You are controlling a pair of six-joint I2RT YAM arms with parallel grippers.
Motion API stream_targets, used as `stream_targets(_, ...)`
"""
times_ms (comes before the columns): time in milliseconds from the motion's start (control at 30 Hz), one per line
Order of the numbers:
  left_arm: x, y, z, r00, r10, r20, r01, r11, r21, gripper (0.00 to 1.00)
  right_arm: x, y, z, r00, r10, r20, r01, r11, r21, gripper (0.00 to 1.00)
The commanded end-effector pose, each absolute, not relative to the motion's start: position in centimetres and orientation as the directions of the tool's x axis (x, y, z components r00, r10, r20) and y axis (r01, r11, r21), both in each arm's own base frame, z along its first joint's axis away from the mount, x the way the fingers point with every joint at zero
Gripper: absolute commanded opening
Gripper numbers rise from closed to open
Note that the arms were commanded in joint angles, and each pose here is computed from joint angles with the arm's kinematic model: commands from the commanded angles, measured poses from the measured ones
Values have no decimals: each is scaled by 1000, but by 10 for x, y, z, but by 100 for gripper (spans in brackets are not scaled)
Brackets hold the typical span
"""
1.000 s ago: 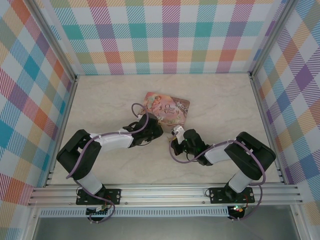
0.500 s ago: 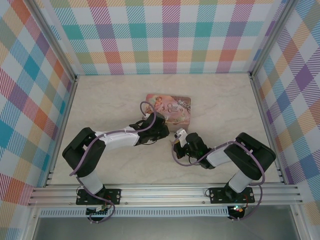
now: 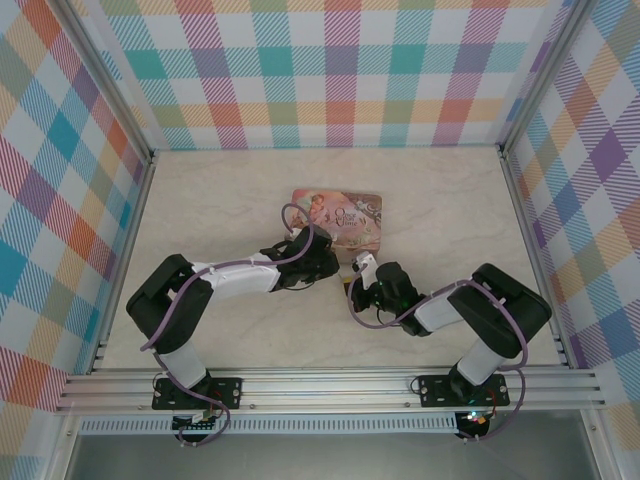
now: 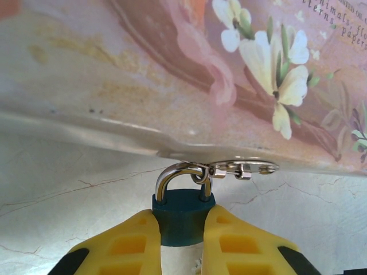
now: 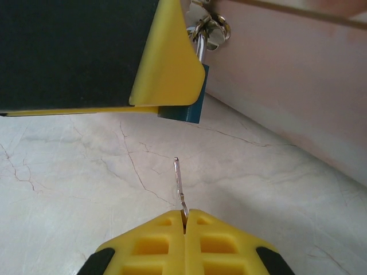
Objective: Unlock the padlock with the key
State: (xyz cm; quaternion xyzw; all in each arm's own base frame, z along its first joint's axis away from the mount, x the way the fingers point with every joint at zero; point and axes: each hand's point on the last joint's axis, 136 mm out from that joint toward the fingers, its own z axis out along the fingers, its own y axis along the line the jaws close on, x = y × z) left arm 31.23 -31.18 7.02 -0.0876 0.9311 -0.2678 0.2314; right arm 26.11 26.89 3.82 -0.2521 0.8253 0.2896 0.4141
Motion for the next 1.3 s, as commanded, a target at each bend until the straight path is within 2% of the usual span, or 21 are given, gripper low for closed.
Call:
stream_targets(0, 320, -327, 90, -860, -304, -410, -11, 814, -580, 17, 269, 278, 46, -512, -147, -846, -669, 686, 285, 3)
stream_targets(433, 320, -324, 87, -854, -314, -414, -19, 815, -579, 18, 276, 276, 41, -519, -135, -844, -648, 707, 285, 4)
stream_targets(700, 322, -301, 106, -802, -296, -518, 19, 855, -518, 37, 271, 267, 43, -528, -136, -838, -637, 717, 285, 3)
stream_targets(900, 324, -280, 119, -738, -249, -627, 115, 869, -481, 62, 267, 251, 61, -522, -136, -842, -633, 723, 276, 3)
stream_targets(1100, 324, -268, 130, -668, -251, -700, 262, 802, -537, 78, 277, 242, 119, -493, -69, -868, -659, 681, 320, 4)
stream_targets(1167, 323, -265, 132, -655, -230, -720, 307, 789, -532, 84, 289, 237, 144, -490, -15, -871, -665, 653, 363, 5)
stream_targets(1267, 323, -266, 130, -673, -211, -709, 350, 754, -556, 87, 317, 227, 166, -527, 73, -847, -646, 613, 455, 4)
